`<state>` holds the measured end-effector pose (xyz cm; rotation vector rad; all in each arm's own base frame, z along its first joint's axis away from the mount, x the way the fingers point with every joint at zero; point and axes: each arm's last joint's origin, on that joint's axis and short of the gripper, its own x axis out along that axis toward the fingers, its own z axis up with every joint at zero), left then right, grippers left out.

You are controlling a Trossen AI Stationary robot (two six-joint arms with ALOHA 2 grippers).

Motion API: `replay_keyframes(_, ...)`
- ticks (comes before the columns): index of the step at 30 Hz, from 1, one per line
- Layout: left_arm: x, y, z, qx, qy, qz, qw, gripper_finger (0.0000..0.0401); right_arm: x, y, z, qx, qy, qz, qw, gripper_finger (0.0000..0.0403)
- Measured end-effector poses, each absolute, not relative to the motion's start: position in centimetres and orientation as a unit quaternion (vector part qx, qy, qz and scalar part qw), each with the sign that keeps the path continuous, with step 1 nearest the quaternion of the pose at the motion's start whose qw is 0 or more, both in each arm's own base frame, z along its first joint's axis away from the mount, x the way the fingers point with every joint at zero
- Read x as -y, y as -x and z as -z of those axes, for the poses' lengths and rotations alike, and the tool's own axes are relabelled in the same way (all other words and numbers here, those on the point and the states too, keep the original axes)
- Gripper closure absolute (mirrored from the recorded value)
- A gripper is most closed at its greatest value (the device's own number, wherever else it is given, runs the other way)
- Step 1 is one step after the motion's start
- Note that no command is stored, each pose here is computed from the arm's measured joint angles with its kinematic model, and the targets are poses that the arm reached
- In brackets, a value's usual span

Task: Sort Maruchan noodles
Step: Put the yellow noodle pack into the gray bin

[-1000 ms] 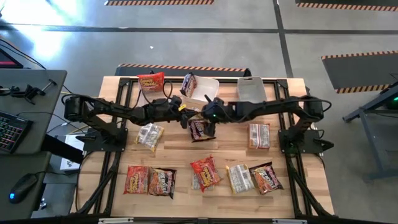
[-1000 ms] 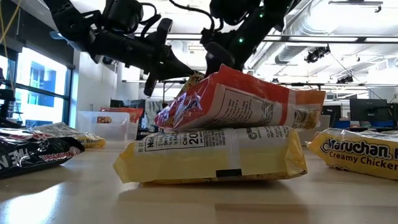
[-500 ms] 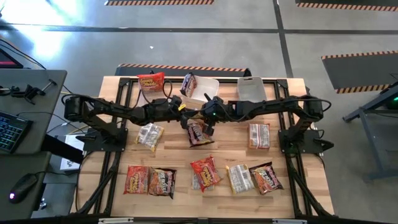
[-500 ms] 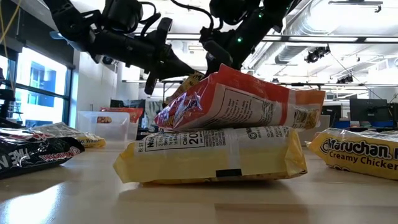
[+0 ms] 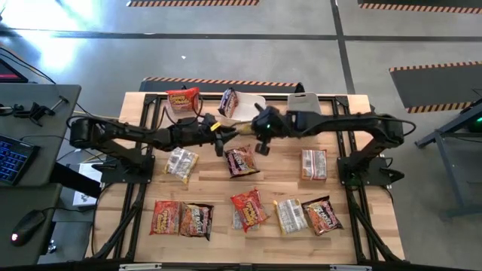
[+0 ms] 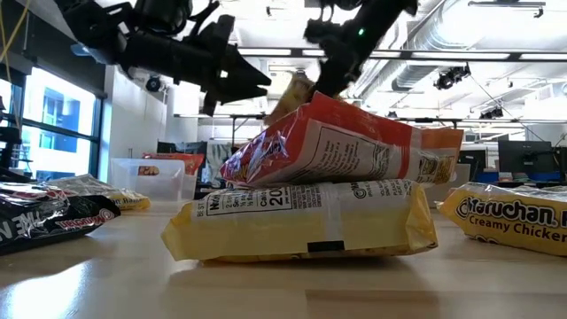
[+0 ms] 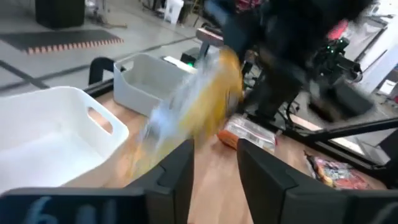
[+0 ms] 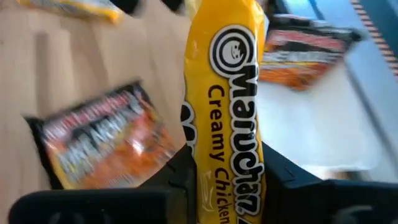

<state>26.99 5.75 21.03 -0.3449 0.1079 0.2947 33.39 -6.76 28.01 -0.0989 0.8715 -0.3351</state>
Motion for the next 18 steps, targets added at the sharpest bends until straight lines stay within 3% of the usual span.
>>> replay_keyframes(9,-5.2,-25.4,-19.5,-0.022,0.155,-0.11,0.982,0.0302,12.8,-28.5,-33.0,-0.568,0.144,0.149,0.797,0.0325)
replay_keyframes(18,-5.1,-24.8,-19.0,-0.009,0.142,-0.107,0.984,0.0331,19.9,-22.5,-31.1,-0.672,0.168,0.101,0.714,0.0325)
